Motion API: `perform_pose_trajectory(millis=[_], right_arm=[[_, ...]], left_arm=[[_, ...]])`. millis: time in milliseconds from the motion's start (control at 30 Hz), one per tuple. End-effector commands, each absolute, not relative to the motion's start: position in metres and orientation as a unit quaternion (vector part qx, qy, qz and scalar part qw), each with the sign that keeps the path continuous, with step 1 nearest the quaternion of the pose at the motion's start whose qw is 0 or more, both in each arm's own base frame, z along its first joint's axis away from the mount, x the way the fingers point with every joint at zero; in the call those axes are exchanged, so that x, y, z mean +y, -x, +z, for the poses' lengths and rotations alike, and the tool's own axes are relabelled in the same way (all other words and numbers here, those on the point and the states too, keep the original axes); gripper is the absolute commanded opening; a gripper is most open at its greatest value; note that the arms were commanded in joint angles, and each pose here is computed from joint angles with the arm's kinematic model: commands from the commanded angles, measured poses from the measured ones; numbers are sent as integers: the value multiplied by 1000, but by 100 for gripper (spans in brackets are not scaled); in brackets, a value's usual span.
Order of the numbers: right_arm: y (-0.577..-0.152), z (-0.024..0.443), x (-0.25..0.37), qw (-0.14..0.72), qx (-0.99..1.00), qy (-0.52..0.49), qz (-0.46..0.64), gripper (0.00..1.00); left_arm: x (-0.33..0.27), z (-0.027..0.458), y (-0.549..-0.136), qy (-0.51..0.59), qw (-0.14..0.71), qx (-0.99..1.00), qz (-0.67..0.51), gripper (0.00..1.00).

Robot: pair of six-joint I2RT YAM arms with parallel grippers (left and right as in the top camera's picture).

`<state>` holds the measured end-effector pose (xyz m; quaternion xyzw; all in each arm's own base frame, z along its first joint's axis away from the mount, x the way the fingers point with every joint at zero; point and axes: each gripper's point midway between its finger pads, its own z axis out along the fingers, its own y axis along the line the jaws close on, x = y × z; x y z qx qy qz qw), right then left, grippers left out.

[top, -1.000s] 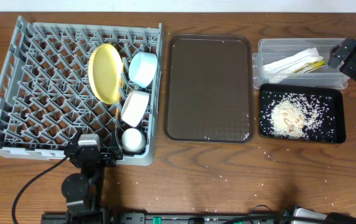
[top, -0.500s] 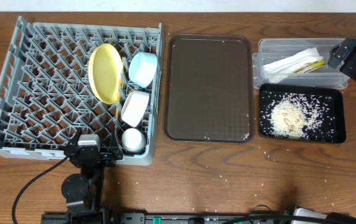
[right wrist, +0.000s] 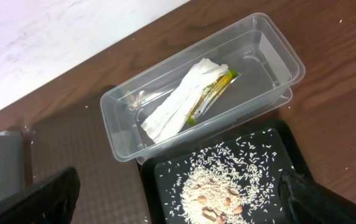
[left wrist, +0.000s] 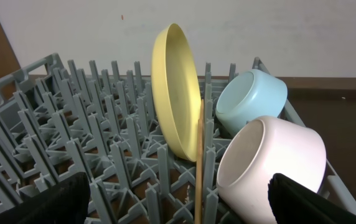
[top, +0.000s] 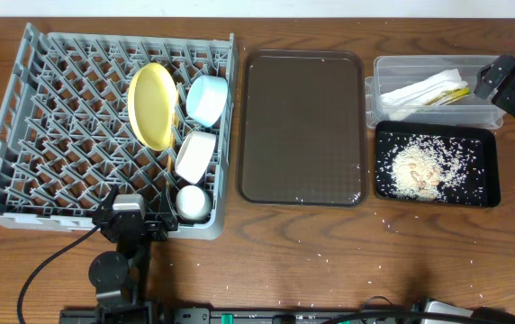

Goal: Sort waste into correct bins and load items into the dishwasher

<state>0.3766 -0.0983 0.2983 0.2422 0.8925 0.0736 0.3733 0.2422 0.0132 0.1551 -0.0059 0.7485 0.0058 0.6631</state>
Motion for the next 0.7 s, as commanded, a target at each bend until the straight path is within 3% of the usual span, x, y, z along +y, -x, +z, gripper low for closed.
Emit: perform_pose_trajectory(millis=[0, 333, 500, 667], right_arm=[[-377, 304, -98, 380, 889, -245, 76, 99], [-369, 294, -113, 363, 899, -244, 17, 99], [-354, 302, -88, 368, 904, -218, 13, 99], [-343, 315, -67, 434, 885, -166, -33, 99]], left_arm=[[13, 139, -243, 1, 649, 761, 6, 92], [13, 139, -243, 1, 649, 761, 6, 92], [13, 139, -243, 1, 649, 761, 6, 92], [13, 139, -243, 1, 649, 761, 6, 92]])
